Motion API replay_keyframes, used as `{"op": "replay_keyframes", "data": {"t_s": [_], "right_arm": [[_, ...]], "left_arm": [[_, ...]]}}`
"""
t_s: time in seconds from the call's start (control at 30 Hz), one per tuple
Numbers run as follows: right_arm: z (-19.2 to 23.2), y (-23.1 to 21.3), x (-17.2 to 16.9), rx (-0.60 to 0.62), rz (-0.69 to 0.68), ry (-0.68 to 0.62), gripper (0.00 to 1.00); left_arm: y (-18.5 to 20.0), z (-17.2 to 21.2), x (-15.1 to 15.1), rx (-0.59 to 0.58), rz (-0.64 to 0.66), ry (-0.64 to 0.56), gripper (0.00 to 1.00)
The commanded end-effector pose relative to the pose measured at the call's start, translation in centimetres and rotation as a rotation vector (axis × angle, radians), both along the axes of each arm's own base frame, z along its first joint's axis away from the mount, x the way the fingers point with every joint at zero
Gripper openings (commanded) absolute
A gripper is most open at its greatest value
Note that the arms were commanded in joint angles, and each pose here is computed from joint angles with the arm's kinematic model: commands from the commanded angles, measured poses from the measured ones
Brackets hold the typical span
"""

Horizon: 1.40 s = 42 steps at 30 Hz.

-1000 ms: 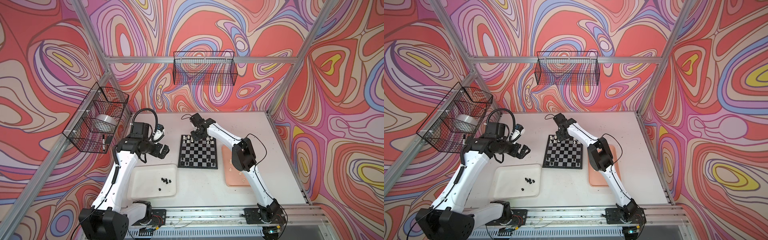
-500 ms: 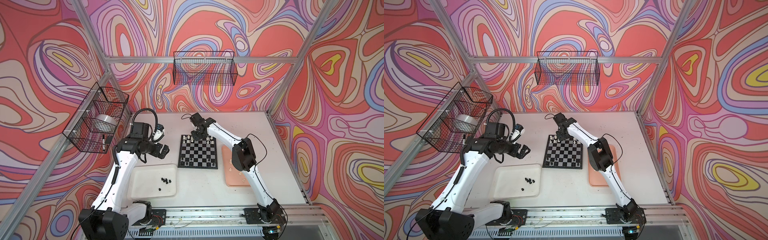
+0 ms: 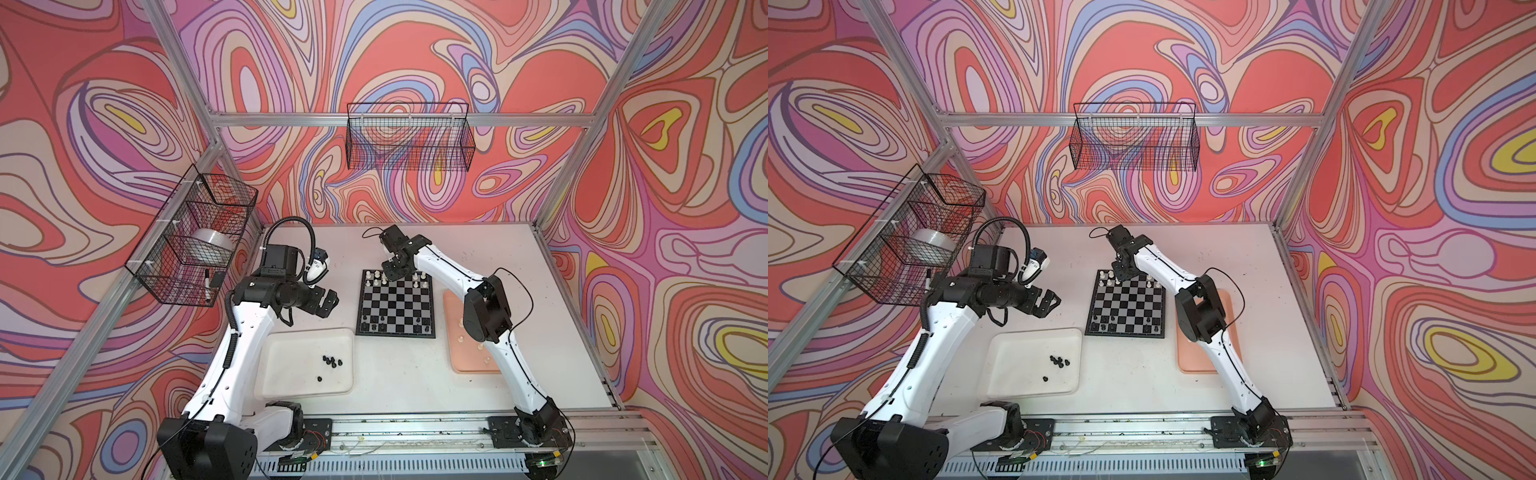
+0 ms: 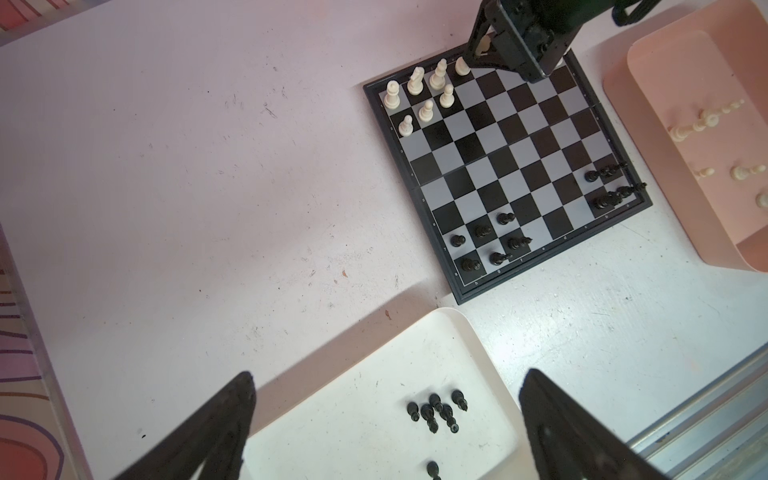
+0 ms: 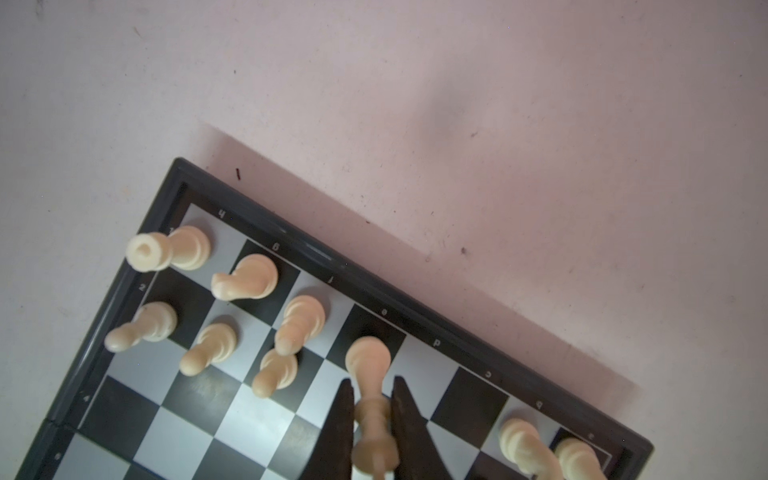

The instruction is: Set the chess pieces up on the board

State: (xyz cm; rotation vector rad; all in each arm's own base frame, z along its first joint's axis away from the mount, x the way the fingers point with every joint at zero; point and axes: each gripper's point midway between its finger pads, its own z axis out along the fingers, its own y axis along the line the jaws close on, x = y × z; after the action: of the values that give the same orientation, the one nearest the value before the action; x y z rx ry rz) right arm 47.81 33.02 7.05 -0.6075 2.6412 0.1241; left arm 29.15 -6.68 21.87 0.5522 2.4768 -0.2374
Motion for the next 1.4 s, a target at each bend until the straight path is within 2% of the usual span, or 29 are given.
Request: {"op": "replay_keyframes", "data": {"t_s": [0.0, 0.4, 0.7, 0.83, 1.03, 1.37], "right_arm": [[-0.69, 0.13, -0.07, -0.017, 0.008, 0.009, 0.17], [-1.1, 0.23, 0.03, -0.016, 0.008, 0.013, 0.18], [-0.87, 0.43, 0.16, -0.007, 0.01, 0.004, 0.23], [-0.87, 0.66, 0.23, 0.002, 0.013, 0.003, 0.22], [-0.58, 0.79, 0.39, 0.01, 0.013, -0.006, 0.15], [-0.71, 1.03, 0.54, 0.014, 0.017, -0.007, 0.17]], "left_arm": [[-0.16, -0.24, -0.53, -0.003, -0.01, 0.006, 1.0], [-0.14, -0.25, -0.57, -0.002, -0.01, 0.005, 1.0], [-0.13, -0.3, -0.57, -0.001, -0.01, 0.005, 1.0], [-0.12, -0.28, -0.53, -0.001, -0.009, 0.003, 1.0], [-0.11, -0.31, -0.55, 0.0, -0.009, 0.002, 1.0], [-0.14, -0.29, -0.48, -0.002, -0.01, 0.003, 1.0]]}}
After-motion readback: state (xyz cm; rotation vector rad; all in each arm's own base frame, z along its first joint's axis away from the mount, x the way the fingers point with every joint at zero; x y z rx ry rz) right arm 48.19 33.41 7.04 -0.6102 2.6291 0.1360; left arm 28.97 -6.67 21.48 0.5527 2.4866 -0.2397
